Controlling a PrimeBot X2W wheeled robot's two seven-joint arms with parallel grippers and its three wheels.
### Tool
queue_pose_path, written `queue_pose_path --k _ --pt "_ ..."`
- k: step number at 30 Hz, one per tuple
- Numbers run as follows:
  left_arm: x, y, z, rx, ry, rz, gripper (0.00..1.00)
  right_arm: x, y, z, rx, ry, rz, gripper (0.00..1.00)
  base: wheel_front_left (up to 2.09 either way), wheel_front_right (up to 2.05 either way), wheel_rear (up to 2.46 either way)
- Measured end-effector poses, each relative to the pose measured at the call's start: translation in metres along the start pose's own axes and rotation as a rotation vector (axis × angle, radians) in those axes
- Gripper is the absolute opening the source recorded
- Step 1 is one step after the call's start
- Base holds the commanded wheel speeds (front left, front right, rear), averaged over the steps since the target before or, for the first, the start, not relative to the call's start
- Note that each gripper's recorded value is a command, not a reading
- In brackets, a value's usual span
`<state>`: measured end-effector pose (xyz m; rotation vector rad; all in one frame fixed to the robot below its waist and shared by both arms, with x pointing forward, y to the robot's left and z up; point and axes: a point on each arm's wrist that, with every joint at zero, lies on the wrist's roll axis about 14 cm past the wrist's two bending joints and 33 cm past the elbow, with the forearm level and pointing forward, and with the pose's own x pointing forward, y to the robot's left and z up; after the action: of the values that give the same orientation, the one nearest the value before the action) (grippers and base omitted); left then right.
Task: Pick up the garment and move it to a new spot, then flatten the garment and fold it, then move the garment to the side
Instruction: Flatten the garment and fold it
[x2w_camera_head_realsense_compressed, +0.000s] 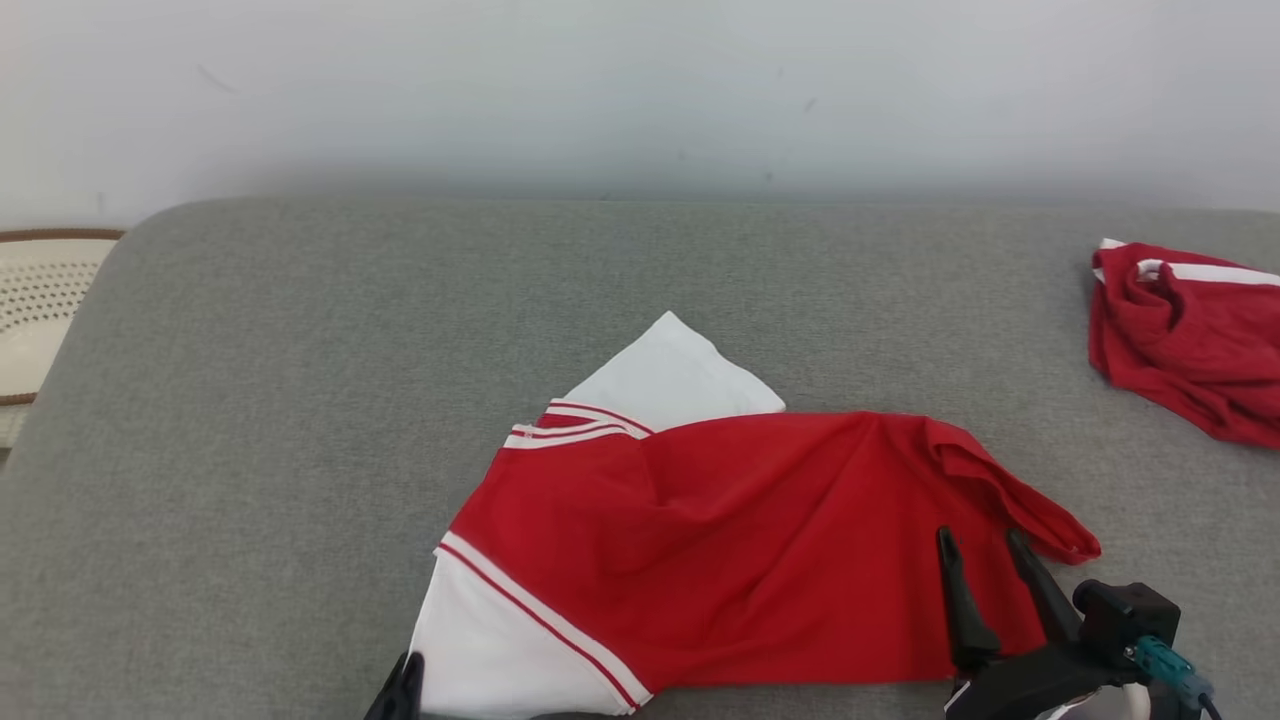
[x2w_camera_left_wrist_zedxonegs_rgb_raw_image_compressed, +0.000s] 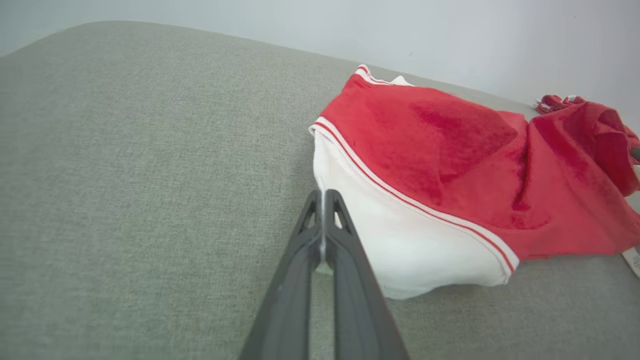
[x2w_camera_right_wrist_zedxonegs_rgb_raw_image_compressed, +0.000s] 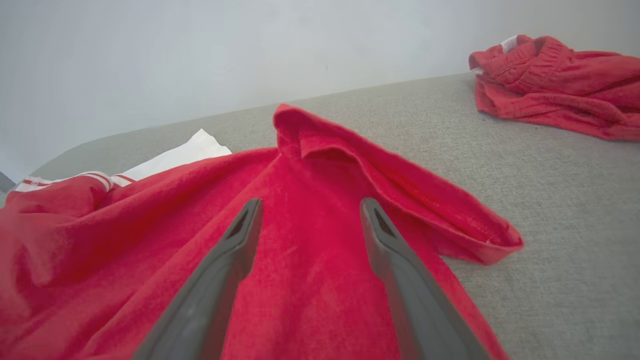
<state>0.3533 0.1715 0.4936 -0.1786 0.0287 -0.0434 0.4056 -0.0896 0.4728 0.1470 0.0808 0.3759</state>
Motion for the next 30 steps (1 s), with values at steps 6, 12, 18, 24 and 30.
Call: queue_pose_path --k 6,12,18,24,30 --pt "-0.009 0.008 -0.008 -0.012 0.012 0.035 1.00 0.002 0.009 0.000 -0.005 0.002 0.027 1.00 0.00 0.00 0.00" --pt "-0.011 0.015 0.000 -0.006 -0.043 0.059 1.00 -0.002 0.008 0.016 -0.004 -0.055 0.020 1.00 0.00 0.00 0.00" --pt "-0.009 0.017 0.019 0.012 -0.116 0.067 1.00 -0.009 0.003 0.031 -0.024 -0.110 0.008 1.00 0.00 0.00 0.00" --pt "-0.008 0.026 0.047 0.045 -0.207 0.099 1.00 -0.018 -0.003 0.039 -0.044 -0.136 -0.012 1.00 0.00 0.00 0.00" --pt "-0.012 0.032 0.061 0.060 -0.252 0.125 1.00 -0.031 -0.015 0.046 -0.058 -0.157 -0.052 1.00 0.00 0.00 0.00"
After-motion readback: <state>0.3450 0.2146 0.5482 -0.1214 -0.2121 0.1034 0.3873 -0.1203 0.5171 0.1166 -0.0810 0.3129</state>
